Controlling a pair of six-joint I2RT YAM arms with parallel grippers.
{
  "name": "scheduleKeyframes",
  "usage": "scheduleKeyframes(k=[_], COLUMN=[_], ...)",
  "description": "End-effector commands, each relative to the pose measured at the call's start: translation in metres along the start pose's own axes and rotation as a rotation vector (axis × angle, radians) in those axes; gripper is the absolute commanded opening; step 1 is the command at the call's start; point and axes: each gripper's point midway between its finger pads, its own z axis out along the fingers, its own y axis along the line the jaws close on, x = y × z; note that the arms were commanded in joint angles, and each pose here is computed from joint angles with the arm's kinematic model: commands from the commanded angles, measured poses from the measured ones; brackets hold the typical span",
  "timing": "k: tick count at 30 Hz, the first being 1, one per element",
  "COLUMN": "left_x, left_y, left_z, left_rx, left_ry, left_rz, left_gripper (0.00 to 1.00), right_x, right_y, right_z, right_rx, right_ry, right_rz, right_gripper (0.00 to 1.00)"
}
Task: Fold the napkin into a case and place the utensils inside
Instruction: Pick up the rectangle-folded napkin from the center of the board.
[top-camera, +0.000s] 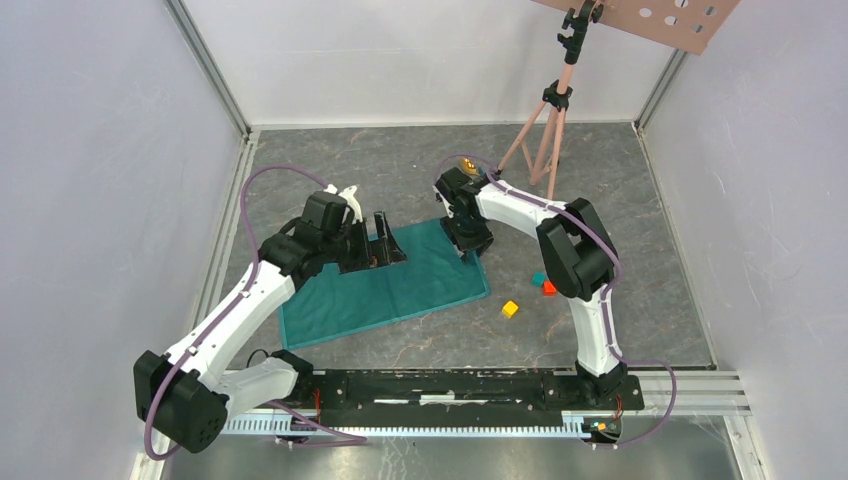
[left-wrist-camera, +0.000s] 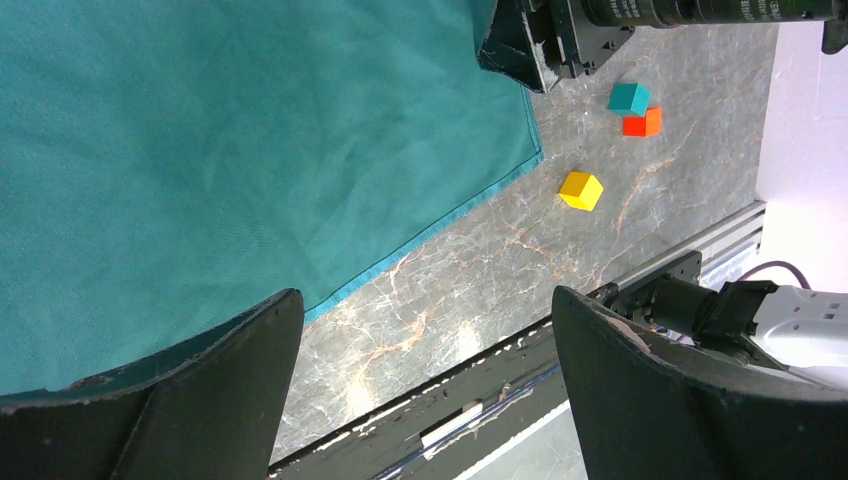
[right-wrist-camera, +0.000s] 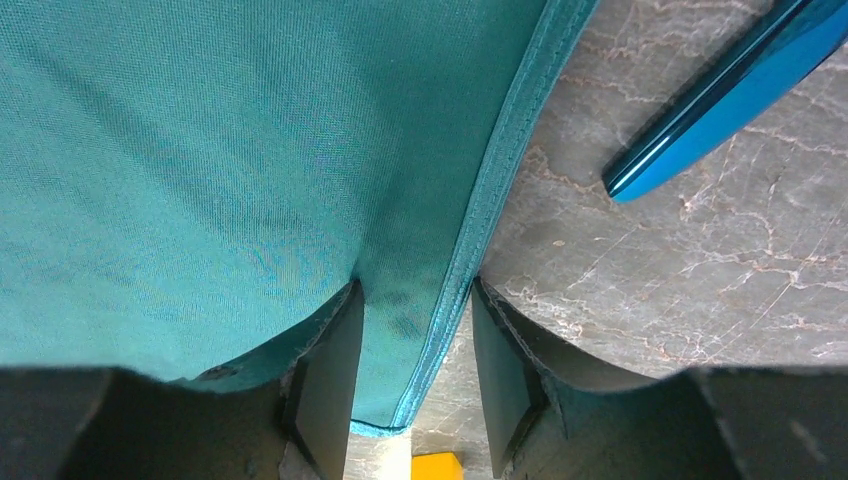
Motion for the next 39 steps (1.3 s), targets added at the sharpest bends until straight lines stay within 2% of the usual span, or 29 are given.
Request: scheduleKeyframes(k=[1, 10, 19, 22, 26, 39], left_x=[-0.006, -0.006, -0.007, -0.007, -0.006, -0.005], left_y=[0.000, 0.000, -0.003, -0.003, -0.003, -0.001], left_z=[-0.006, -0.005, -0.004, -0.003, -0.005, -0.005], left_rx=[0.006, 0.008, 0.021, 0.021, 0.025, 0.016], left_ry=[-0.034, -0.031, -0.029, -0.026, -0.027, -0.027], left_rz=[0.046, 0.049, 0.046, 0.046, 0.048, 0.056], left_gripper=[1.00, 1.00, 1.00, 1.00, 1.00, 1.00], right_x=[-0.009, -0.004, -0.038, -0.031, -0.023, -0.008], right_y=[-0.002, -0.005, -0.005, -0.008, -0.010, -0.015], right_z=[0.007, 0.011, -0.043, -0.036, -0.023, 0.000], right_rx=[-0.004, -0.031, -0.040, -0.028, -0.020, -0.009], right_ry=[-0.013, -0.013, -0.132, -0.107, -0.074, -0.016], right_rz=[0.013, 0.024, 0.027, 0.029, 0.034, 0.042], right_gripper=[0.50, 0.53, 0.55, 0.54, 0.46, 0.48])
